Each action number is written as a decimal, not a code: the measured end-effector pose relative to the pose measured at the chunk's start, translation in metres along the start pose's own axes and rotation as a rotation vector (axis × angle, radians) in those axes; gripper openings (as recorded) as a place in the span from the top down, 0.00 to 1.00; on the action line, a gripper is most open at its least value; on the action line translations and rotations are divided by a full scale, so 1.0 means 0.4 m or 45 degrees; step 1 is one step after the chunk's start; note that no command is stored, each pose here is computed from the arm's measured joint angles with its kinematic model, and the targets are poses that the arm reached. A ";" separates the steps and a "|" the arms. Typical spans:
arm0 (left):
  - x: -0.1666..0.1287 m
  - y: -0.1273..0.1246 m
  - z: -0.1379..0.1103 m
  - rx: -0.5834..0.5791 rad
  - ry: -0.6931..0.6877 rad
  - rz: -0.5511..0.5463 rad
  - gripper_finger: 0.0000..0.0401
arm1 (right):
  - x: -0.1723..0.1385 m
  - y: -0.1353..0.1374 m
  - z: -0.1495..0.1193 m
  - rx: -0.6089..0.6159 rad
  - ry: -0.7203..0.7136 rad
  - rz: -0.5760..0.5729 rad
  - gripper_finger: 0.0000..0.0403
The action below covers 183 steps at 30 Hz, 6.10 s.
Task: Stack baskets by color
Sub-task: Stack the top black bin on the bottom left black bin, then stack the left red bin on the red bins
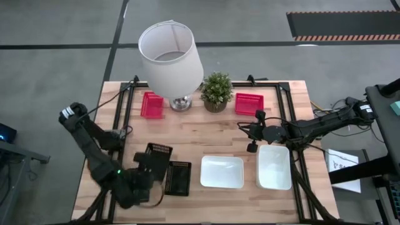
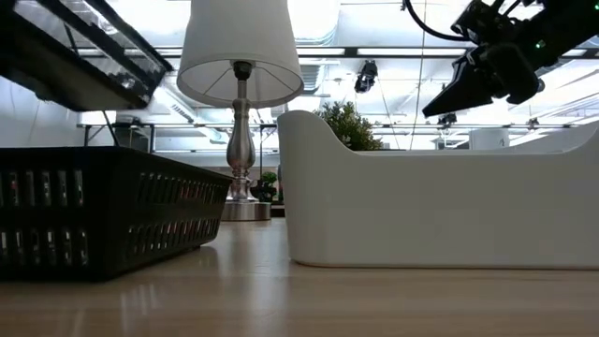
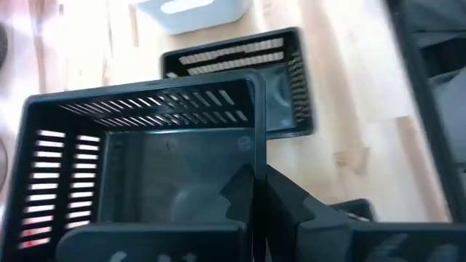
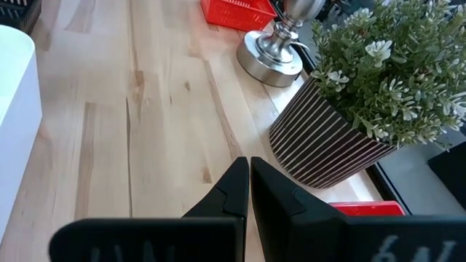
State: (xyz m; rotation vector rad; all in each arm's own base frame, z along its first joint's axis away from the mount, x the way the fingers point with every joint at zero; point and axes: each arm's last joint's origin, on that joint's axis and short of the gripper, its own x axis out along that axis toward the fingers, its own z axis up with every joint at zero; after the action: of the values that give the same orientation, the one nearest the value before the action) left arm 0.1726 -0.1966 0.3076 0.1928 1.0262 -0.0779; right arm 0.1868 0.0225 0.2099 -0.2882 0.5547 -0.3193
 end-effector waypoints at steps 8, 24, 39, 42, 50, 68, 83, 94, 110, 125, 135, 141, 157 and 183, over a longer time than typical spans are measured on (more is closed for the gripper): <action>-0.027 -0.129 -0.001 -0.023 0.140 0.018 1.00 | 0.000 0.001 -0.002 0.031 0.002 0.003 0.98; -0.015 -0.301 -0.045 -0.173 0.298 0.199 1.00 | 0.005 0.005 -0.018 0.021 0.000 0.005 0.98; 0.023 -0.309 -0.079 -0.244 0.255 0.276 1.00 | 0.006 0.005 -0.016 -0.036 -0.015 0.003 0.98; 0.036 -0.316 -0.083 -0.259 0.239 0.250 1.00 | 0.006 0.005 -0.016 -0.037 -0.015 0.003 0.98; 0.067 -0.318 -0.103 -0.253 0.245 0.259 1.00 | 0.006 0.005 -0.016 -0.036 -0.015 0.003 0.98; 0.090 -0.316 -0.120 -0.243 0.254 0.275 0.99 | 0.006 0.005 -0.016 -0.029 -0.015 0.003 0.98; 0.085 -0.317 -0.121 -0.257 0.346 0.244 0.73 | 0.006 0.005 -0.016 -0.028 -0.015 0.003 0.98; 0.010 -0.266 -0.048 -0.397 0.287 0.109 0.73 | 0.006 0.005 -0.016 -0.026 -0.015 0.008 0.98; 0.081 -0.266 -0.094 -0.366 0.293 0.107 0.97 | 0.006 0.006 -0.017 -0.027 -0.013 0.009 0.98; 0.084 -0.227 -0.075 -0.422 0.243 0.135 0.97 | 0.007 0.006 -0.021 -0.014 -0.008 0.010 0.98; 0.090 -0.033 0.025 -0.584 0.141 0.219 0.97 | 0.005 0.009 -0.021 -0.029 -0.010 0.016 0.98; 0.104 0.089 0.012 -0.382 0.185 0.285 0.97 | 0.003 0.013 -0.020 -0.041 -0.015 0.025 0.98; 0.221 0.416 -0.147 -0.953 0.107 0.522 0.97 | 0.002 0.013 -0.019 -0.050 -0.019 0.027 0.98; 0.239 0.561 -0.192 -0.200 0.470 0.557 0.70 | 0.002 0.013 -0.019 -0.039 -0.019 0.027 0.98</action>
State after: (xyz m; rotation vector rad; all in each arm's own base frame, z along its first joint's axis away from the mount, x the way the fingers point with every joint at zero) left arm 0.1921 0.0408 0.2150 0.2909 1.3287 0.4494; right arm 0.1844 0.0255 0.2016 -0.3138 0.5483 -0.2883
